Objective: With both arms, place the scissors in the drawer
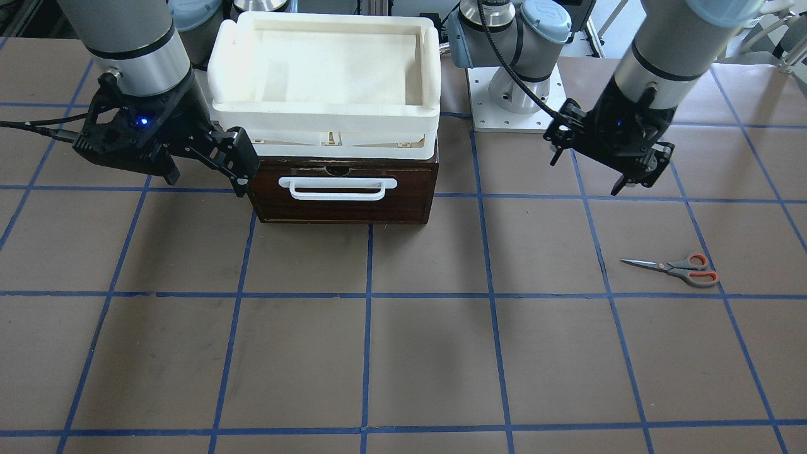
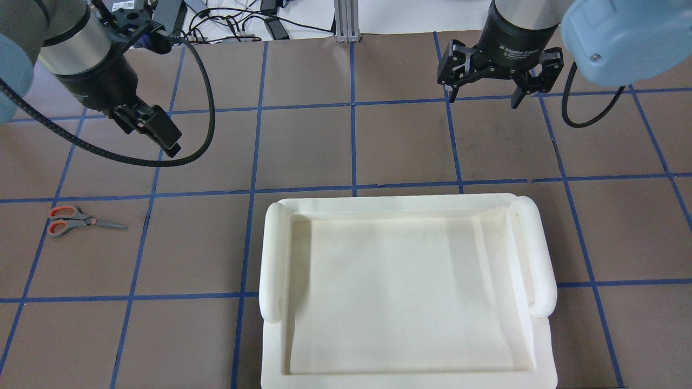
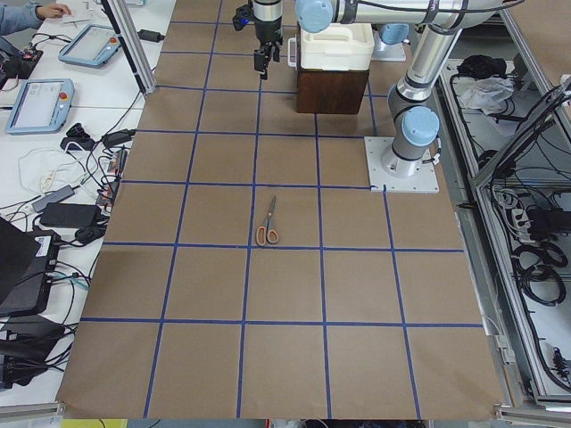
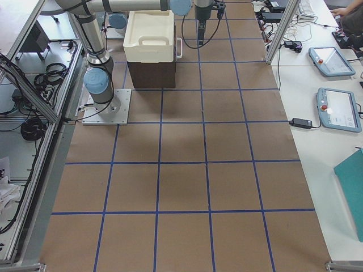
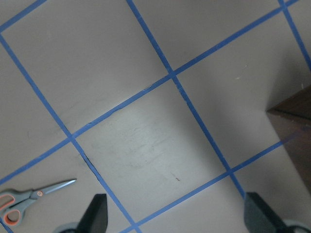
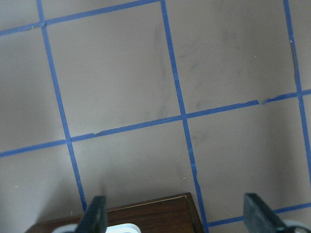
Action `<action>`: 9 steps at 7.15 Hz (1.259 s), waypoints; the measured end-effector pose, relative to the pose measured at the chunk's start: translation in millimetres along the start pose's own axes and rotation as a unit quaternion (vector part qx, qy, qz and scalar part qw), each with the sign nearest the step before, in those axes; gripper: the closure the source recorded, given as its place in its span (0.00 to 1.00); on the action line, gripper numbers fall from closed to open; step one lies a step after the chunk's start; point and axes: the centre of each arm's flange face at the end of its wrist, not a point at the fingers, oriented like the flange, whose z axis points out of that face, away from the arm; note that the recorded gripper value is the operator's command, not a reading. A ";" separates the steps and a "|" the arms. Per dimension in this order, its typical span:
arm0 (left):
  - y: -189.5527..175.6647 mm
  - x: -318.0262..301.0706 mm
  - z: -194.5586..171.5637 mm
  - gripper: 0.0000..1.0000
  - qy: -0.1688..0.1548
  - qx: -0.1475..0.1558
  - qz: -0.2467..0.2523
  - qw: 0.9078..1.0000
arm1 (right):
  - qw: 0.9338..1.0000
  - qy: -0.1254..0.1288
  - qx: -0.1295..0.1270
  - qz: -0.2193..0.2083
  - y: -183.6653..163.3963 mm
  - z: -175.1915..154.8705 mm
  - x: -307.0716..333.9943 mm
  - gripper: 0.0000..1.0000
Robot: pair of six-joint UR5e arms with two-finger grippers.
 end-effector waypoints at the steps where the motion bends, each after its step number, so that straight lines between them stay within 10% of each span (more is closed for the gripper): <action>1: 28.9 -41.6 21.9 0.00 0.017 -0.009 0.055 0.998 | 0.997 0.001 -0.002 0.076 -4.6 11.2 -11.9 0.00; 3: 94.1 -131.6 69.2 0.00 0.029 -0.004 0.205 0.978 | 0.981 0.007 -0.012 0.192 1.1 39.7 -51.5 0.00; 5: 115.1 -182.5 124.2 0.00 0.000 -0.021 0.345 0.938 | 0.962 0.022 -0.024 0.270 17.2 64.4 -87.4 0.00; 8: 112.3 -220.6 199.6 0.00 -0.022 -0.023 0.534 0.845 | 0.937 0.050 -0.041 0.343 39.1 98.7 -124.8 0.00; 9: 124.4 -236.7 221.6 0.00 -0.018 -0.008 0.561 0.827 | 0.928 0.060 -0.049 0.364 42.3 108.0 -129.8 0.00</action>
